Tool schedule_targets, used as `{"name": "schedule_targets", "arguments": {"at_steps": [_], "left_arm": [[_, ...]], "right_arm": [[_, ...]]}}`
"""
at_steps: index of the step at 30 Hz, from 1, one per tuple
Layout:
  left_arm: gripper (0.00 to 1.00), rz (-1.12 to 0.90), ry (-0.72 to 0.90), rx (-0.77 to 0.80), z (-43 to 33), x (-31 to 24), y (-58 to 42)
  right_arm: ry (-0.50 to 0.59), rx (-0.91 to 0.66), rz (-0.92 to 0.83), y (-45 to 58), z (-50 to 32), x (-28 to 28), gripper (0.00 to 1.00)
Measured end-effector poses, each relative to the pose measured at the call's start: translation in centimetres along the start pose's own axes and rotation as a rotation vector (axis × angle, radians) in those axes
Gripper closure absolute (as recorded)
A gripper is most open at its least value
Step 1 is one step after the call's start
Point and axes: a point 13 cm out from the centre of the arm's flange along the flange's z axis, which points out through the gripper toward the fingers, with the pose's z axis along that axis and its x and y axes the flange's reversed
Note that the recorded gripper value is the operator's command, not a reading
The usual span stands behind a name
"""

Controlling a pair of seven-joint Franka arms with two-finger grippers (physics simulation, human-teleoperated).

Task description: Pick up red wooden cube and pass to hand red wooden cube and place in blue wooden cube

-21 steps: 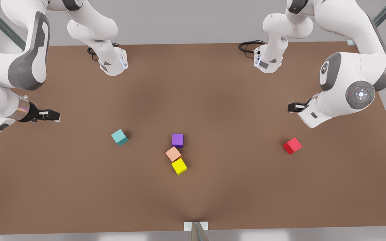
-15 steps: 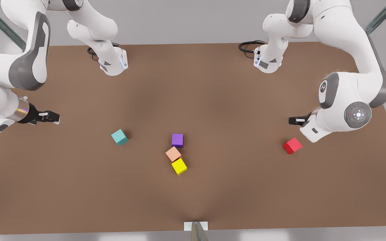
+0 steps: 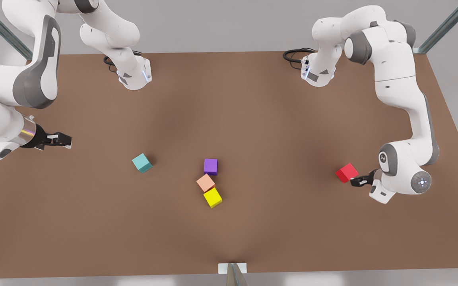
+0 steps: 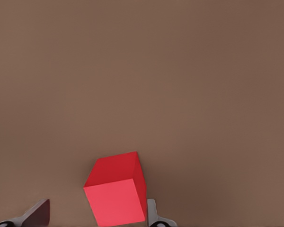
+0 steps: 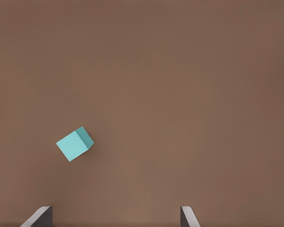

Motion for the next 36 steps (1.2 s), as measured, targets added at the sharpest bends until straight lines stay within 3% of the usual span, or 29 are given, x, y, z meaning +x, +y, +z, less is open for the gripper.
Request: {"name": "schedule_targets", "arguments": {"at_steps": [27,28,29,32,36], "left_arm": [[0.00,-0.218,0.002,0.053,10.4,1.9,0.5],[0.07,-0.220,-0.002,0.053,10.5,1.8,0.4],[0.22,-0.222,-0.006,0.053,10.5,1.8,0.3],[0.34,-0.229,-0.017,0.053,10.3,1.5,0.2],[0.35,-0.189,-0.069,0.140,4.9,-0.2,-5.1]], "right_arm": [[0.004,0.001,-0.014,0.0,0.3,-0.1,0.00],[0.006,0.000,-0.014,0.0,0.4,-0.1,0.00],[0.008,0.000,-0.014,0.0,0.5,0.0,0.00],[0.009,0.000,-0.015,0.1,0.5,0.0,0.00],[0.014,-0.034,-0.016,0.8,1.4,-1.1,0.00]]}}
